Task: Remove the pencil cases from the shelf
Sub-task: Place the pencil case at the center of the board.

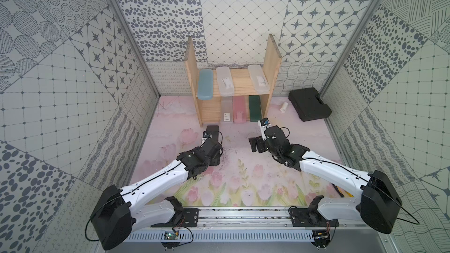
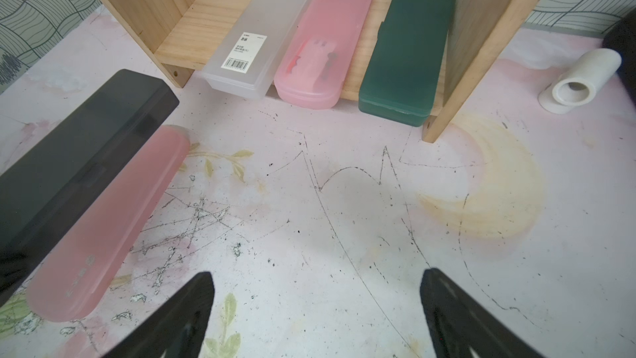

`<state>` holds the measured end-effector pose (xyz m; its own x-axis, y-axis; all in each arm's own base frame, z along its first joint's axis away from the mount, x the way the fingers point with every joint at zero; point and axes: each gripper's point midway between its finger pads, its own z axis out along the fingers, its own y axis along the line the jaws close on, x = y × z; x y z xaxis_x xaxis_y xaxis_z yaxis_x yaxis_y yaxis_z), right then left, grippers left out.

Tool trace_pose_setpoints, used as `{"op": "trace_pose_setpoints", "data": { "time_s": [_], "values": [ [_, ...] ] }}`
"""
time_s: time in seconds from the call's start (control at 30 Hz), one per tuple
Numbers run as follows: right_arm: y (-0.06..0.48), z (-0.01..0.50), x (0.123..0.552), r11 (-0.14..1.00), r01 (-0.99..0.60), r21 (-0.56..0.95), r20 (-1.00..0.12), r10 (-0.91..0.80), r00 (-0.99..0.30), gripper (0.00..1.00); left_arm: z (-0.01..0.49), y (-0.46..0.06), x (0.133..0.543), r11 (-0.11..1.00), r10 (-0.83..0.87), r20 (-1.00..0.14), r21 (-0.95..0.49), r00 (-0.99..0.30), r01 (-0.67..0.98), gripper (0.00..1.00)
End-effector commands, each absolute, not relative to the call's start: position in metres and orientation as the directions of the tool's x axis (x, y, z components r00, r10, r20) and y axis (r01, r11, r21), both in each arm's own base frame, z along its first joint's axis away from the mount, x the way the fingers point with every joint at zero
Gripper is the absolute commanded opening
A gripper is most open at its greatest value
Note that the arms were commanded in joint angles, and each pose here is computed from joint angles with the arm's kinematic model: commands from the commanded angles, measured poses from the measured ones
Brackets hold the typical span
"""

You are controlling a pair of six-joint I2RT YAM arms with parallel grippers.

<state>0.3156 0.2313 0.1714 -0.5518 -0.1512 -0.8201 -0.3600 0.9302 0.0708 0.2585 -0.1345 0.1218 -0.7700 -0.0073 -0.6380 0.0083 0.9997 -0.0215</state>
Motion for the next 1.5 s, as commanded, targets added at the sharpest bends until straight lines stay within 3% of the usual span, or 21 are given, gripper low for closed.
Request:
{"op": "trace_pose_setpoints", "data": {
  "time_s": [0.0, 0.27, 0.97, 1.23, 1.47],
  "values": [
    [0.229, 0.179, 0.315, 0.929, -0.359, 0.091, -0.834, -0.126, -0.537, 0.98, 0.121, -0.108, 0.242, 0.992, -0.073, -0.663, 0.030, -0.745, -0.125, 0.66],
    [0.231, 0.180, 0.314, 0.926, -0.364, 0.097, -0.834, -0.124, -0.538, 0.98, 0.121, -0.078, 0.235, 0.980, -0.075, -0.681, 0.086, -0.729, -0.181, 0.68],
    [0.235, 0.181, 0.310, 0.915, -0.385, 0.123, -0.831, -0.117, -0.543, 0.98, 0.072, -0.051, 0.247, 0.951, -0.300, -0.471, -0.084, -0.830, -0.297, 0.68],
    [0.236, 0.181, 0.310, 0.911, -0.390, 0.132, -0.830, -0.113, -0.546, 0.98, 0.061, -0.049, 0.254, 0.945, -0.317, -0.421, -0.061, -0.850, -0.323, 0.68],
    [0.237, 0.180, 0.309, 0.910, -0.392, 0.135, -0.828, -0.114, -0.549, 0.98, 0.051, -0.041, 0.248, 0.930, -0.342, -0.384, -0.008, -0.858, -0.367, 0.80]
  ]
}}
